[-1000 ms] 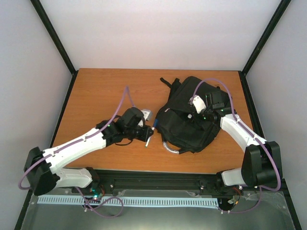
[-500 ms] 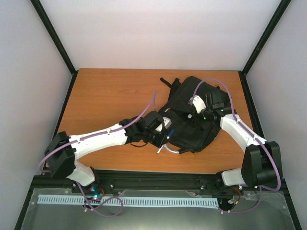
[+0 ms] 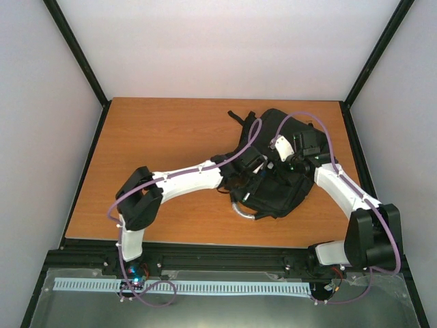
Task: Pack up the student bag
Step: Place the stationery in the student bag, then adjust the student bag at the center of the board.
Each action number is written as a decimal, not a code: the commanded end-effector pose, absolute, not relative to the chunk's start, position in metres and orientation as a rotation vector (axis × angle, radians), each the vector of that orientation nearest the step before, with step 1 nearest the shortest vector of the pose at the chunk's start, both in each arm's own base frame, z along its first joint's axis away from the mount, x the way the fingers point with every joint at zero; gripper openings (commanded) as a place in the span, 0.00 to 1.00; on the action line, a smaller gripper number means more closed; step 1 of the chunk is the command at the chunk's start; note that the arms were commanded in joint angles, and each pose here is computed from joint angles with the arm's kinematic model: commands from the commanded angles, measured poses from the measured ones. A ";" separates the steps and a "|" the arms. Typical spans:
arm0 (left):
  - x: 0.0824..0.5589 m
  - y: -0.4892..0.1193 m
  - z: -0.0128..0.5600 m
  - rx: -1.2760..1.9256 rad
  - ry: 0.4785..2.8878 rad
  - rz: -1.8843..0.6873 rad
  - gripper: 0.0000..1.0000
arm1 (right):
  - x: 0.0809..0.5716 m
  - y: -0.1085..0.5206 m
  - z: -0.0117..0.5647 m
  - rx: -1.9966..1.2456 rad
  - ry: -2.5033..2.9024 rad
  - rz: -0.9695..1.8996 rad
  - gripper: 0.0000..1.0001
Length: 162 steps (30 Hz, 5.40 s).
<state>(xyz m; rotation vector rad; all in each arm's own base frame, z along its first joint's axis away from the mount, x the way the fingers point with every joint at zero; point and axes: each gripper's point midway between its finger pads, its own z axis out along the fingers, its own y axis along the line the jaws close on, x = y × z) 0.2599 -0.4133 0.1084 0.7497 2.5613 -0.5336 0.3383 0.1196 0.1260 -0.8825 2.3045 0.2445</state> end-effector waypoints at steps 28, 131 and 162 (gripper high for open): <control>0.295 -0.390 0.148 0.589 2.410 -0.518 0.56 | 0.337 0.128 0.143 -0.902 2.258 0.290 0.03; 0.265 -0.392 0.151 0.492 2.354 -0.675 0.62 | 0.335 0.123 0.157 -0.859 2.246 0.405 0.36; 0.337 -0.350 0.101 0.339 2.503 -1.016 0.53 | 0.340 0.072 0.120 -0.947 2.369 0.116 0.49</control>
